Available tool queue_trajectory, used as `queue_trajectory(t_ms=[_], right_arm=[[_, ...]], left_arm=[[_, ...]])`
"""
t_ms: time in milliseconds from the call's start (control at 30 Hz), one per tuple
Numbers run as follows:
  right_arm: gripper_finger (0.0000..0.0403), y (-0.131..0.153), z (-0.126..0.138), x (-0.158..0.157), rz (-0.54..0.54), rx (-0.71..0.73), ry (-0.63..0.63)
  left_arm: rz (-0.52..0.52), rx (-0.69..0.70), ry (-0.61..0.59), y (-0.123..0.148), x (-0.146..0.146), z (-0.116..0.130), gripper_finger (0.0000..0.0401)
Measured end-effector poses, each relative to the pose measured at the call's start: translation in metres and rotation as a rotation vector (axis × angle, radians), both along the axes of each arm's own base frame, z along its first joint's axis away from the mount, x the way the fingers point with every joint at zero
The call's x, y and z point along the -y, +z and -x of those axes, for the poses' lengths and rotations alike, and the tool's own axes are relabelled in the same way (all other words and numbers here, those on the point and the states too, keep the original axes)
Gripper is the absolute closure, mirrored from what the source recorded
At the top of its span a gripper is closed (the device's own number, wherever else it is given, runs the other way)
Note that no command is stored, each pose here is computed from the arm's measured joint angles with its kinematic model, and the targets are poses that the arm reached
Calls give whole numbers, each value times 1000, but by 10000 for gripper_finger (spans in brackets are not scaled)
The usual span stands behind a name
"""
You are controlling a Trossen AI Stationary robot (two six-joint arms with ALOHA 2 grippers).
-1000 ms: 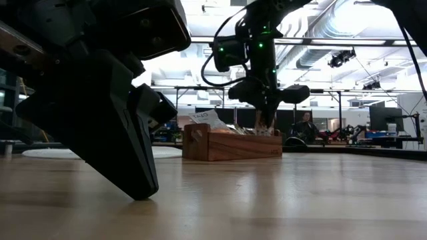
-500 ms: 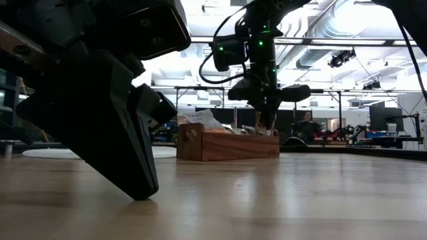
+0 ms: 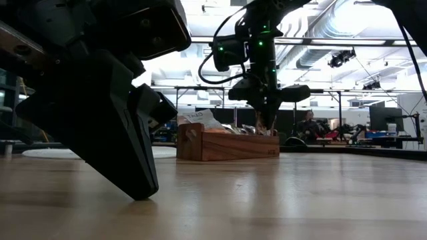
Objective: Pick & Place Tea
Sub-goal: Put the brown tea bag into the right section of the wooden organizer
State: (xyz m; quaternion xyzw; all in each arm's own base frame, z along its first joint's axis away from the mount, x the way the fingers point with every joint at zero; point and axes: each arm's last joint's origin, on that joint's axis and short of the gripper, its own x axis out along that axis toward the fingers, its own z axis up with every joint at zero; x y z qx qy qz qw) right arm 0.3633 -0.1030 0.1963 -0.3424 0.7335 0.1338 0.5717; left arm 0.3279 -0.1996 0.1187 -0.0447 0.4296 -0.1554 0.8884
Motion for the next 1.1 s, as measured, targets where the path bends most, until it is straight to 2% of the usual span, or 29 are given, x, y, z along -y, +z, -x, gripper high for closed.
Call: queue_trajectory(t_ms=[867,1100], right_arm=[[261,1,0,1,27,37,-96],[223,11,-4,2,57,71,-108]], left_arm=[[1,-1,0,0,0,0,401],[1,-1,-1,0,0,0,401]])
